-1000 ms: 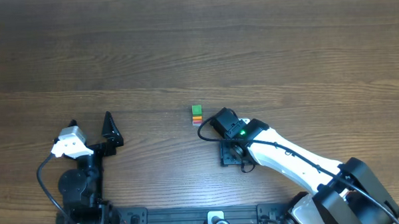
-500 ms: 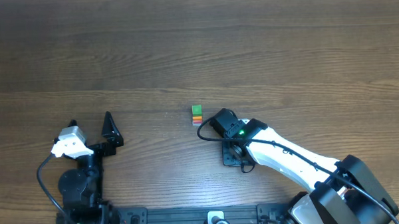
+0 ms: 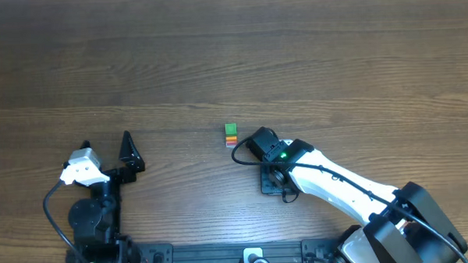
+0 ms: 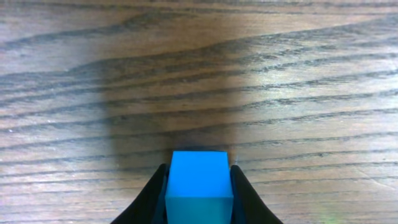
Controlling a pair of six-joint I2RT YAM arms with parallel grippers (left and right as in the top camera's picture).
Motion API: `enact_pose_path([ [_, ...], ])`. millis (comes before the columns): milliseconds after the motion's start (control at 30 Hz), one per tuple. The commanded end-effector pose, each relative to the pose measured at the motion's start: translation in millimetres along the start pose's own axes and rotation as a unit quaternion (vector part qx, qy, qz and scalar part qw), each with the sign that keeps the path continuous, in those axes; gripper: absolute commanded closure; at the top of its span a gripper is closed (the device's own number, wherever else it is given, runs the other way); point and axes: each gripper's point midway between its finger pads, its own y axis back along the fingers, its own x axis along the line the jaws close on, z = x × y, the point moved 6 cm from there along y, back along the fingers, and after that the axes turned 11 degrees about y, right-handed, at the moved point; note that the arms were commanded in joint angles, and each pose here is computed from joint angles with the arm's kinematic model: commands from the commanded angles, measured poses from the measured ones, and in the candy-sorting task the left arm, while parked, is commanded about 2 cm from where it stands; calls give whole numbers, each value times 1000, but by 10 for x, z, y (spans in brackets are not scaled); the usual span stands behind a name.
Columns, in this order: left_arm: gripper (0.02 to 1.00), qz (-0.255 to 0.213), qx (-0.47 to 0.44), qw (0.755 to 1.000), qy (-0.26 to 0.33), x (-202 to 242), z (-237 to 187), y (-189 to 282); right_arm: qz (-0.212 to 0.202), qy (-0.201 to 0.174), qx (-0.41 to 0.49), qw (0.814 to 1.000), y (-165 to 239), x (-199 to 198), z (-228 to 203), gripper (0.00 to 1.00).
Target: Stack Cubes
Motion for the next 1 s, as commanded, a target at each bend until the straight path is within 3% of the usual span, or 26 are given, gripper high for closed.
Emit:
enact_pose_path([
  [33,18,-1,-2,1000,-7,6,-1,1,11,-5,-16,1000,187,81,170,890],
  [367,18,-1,-2,1000,-7,6,-1,1,20,15,-97,995,1344,347,707,989],
  [567,18,-1,-2,1000,-7,6,-1,1,23,26,-118,992,1714,553,939,991],
  [1000,20,-1,-2,1000,-7,6,-1,1,7,44,-81,996,1495,869,1219,989],
])
